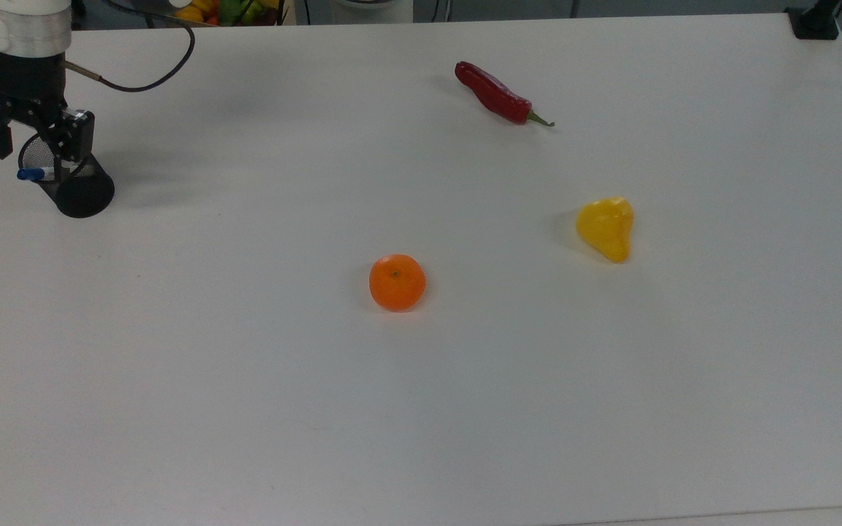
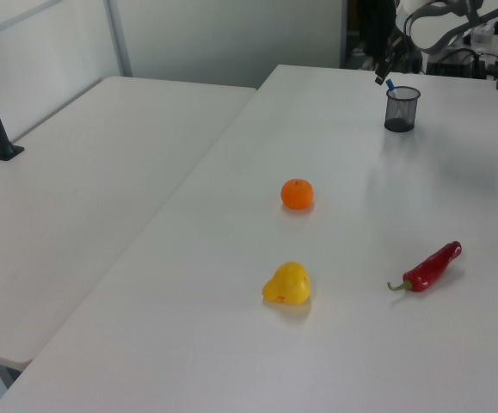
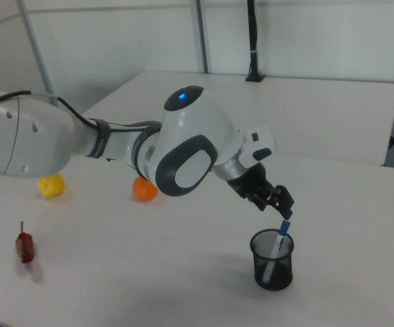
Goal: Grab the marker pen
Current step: 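Lower the gripper and grasp the white marker in the cup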
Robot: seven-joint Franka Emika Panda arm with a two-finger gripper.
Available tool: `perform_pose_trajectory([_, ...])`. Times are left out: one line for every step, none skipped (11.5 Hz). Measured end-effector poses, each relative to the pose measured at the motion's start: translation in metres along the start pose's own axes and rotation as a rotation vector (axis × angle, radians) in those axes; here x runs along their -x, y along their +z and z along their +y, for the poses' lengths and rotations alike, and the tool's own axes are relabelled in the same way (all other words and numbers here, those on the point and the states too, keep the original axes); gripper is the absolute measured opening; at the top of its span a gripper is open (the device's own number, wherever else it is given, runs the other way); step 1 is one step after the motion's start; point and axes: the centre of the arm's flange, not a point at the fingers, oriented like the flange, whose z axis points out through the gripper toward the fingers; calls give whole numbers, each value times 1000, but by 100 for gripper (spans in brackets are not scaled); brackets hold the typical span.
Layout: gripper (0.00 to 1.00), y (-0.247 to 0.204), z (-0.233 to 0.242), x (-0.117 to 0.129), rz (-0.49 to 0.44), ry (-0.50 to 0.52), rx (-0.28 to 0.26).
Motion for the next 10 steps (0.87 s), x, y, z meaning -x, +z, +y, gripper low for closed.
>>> perform_pose_trajectory([72,4,1,1,-3,0,3])
perform_pose_trajectory([70,11,2,4,-5,0,8])
perform_pose_trajectory([69,17,4,5,1,-2,15])
perform_pose_trajectory([68,22,5,6,0,-13,22])
perform_pose_trajectory([66,25,5,7,-5,-25,29])
perform_pose_trajectory([64,28,5,9,-10,-38,36])
perform_pose_trajectory([58,29,6,9,-14,-46,42])
perform_pose_trajectory([55,30,8,10,-16,-48,45])
perform_pose_trajectory([49,30,8,10,-16,-49,46])
perform_pose_trajectory([32,31,8,11,-18,-49,46])
